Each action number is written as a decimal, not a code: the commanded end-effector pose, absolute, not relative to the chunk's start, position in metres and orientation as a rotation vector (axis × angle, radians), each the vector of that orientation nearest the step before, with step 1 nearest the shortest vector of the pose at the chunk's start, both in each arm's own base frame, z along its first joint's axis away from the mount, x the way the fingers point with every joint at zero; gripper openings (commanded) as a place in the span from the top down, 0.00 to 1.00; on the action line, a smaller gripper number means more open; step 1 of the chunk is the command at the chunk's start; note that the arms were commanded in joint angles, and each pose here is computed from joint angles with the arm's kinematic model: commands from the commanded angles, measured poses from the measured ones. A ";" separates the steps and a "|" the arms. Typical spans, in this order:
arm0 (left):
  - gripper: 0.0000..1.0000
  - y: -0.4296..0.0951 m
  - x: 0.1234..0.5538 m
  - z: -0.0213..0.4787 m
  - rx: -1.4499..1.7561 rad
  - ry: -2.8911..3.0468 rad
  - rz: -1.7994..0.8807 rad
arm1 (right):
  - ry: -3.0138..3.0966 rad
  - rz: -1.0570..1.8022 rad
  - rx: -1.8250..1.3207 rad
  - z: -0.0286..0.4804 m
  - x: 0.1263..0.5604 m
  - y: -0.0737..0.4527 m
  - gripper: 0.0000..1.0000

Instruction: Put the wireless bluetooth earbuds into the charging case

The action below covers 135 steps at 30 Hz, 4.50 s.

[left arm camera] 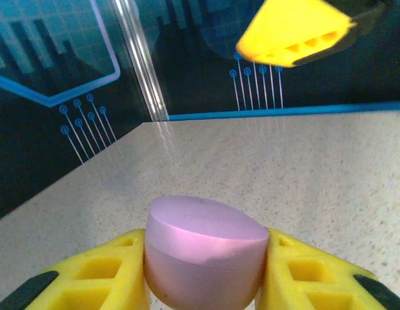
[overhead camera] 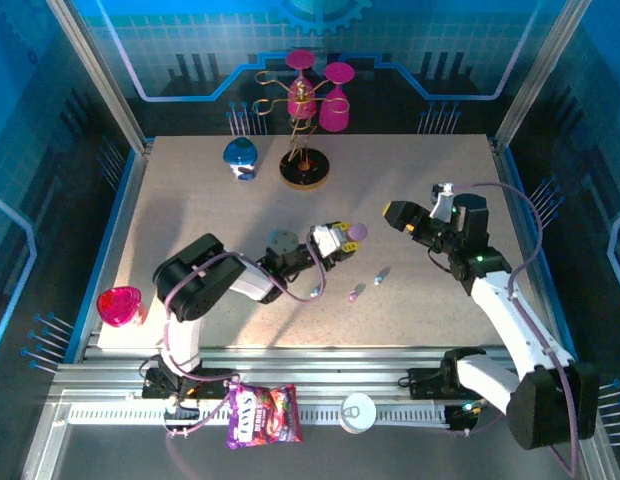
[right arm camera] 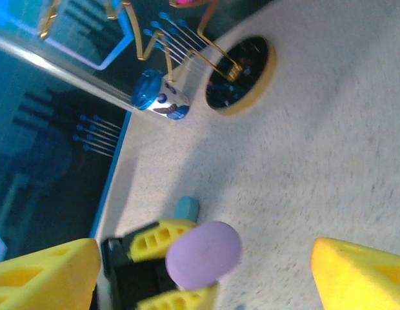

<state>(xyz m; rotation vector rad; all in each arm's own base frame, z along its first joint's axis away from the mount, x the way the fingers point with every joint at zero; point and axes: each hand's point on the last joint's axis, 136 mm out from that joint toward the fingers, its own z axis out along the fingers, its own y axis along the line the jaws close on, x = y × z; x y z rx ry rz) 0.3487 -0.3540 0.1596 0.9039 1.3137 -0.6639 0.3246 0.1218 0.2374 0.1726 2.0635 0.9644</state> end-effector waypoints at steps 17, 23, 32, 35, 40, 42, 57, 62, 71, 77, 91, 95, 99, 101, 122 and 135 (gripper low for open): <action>0.77 -0.316 0.280 0.273 0.967 1.243 -1.506 | 1.604 0.854 -1.159 0.286 0.231 0.219 0.26; 0.77 -0.311 0.264 0.286 1.006 1.216 -1.532 | 1.577 0.906 -1.262 0.288 0.230 0.239 0.35; 0.77 -0.308 0.252 0.299 1.037 1.173 -1.529 | 1.556 0.977 -1.311 0.289 0.229 0.252 0.53; 0.77 -0.309 0.248 0.302 1.053 1.160 -1.531 | 1.586 0.943 -1.281 0.287 0.237 0.251 0.42; 0.78 -0.312 0.244 0.302 1.077 1.147 -1.535 | 1.601 0.913 -1.257 0.286 0.246 0.251 0.38; 0.78 -0.312 0.242 0.303 1.082 1.141 -1.534 | 1.606 0.920 -1.259 0.284 0.247 0.252 0.38; 0.40 -0.304 0.243 0.299 1.113 1.074 -1.410 | 1.664 0.974 -1.250 0.293 0.239 0.250 0.76; 0.40 -0.305 0.245 0.293 1.139 1.090 -1.363 | 1.765 0.975 -1.247 0.288 0.240 0.247 0.77; 0.53 -0.306 0.246 0.285 1.157 1.125 -1.363 | 1.820 0.958 -1.271 0.289 0.240 0.253 0.77; 0.53 -0.306 0.246 0.287 1.146 1.121 -1.365 | 1.821 0.966 -1.276 0.288 0.244 0.257 0.77; 0.49 -0.308 0.249 0.292 1.123 1.132 -1.406 | 1.767 0.947 -1.288 0.286 0.245 0.262 0.77; 0.56 -0.308 0.248 0.293 1.122 1.133 -1.409 | 1.754 0.940 -1.288 0.287 0.245 0.262 0.77; 0.65 -0.307 0.248 0.294 1.121 1.132 -1.412 | 1.757 0.939 -1.294 0.284 0.244 0.262 0.77; 0.72 -0.308 0.247 0.294 1.125 1.128 -1.413 | 1.756 0.939 -1.296 0.284 0.244 0.261 0.77; 0.83 -0.306 0.239 0.278 1.203 1.118 -1.386 | 1.749 0.854 -1.066 0.301 0.273 0.239 0.39; 0.83 -0.304 0.239 0.273 1.208 1.117 -1.350 | 1.712 0.826 -1.023 0.309 0.276 0.230 0.28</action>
